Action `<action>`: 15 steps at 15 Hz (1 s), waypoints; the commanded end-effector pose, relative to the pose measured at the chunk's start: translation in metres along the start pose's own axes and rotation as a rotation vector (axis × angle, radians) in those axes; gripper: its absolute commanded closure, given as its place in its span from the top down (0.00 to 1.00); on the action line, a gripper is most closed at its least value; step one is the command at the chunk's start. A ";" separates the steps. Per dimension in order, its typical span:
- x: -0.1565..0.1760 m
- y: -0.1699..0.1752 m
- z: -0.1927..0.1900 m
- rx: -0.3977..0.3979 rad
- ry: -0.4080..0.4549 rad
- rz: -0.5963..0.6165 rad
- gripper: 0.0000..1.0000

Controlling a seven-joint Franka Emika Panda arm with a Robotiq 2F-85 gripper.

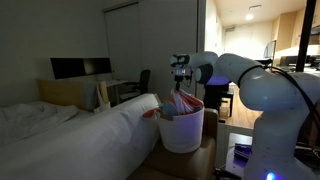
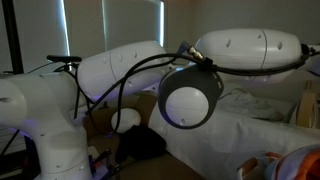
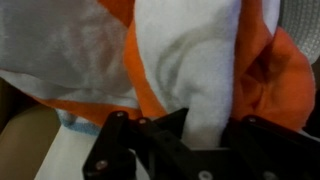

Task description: Pick the towel and put it in the bag

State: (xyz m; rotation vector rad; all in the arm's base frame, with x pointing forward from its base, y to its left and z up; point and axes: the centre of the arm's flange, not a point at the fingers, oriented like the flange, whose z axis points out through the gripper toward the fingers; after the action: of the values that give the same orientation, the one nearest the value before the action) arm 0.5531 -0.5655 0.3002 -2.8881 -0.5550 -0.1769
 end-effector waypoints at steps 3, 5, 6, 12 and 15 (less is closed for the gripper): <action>-0.028 -0.058 0.067 0.006 -0.002 -0.027 0.05; -0.028 -0.058 0.082 -0.011 -0.001 -0.032 0.05; -0.028 -0.057 0.087 -0.014 -0.003 -0.034 0.05; -0.029 -0.053 0.107 -0.045 -0.027 -0.040 0.05; -0.033 -0.051 0.112 -0.055 -0.072 -0.090 0.44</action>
State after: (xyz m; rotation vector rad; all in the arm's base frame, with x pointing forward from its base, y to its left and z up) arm 0.5681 -0.5568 0.2005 -2.9009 -0.6038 -0.1346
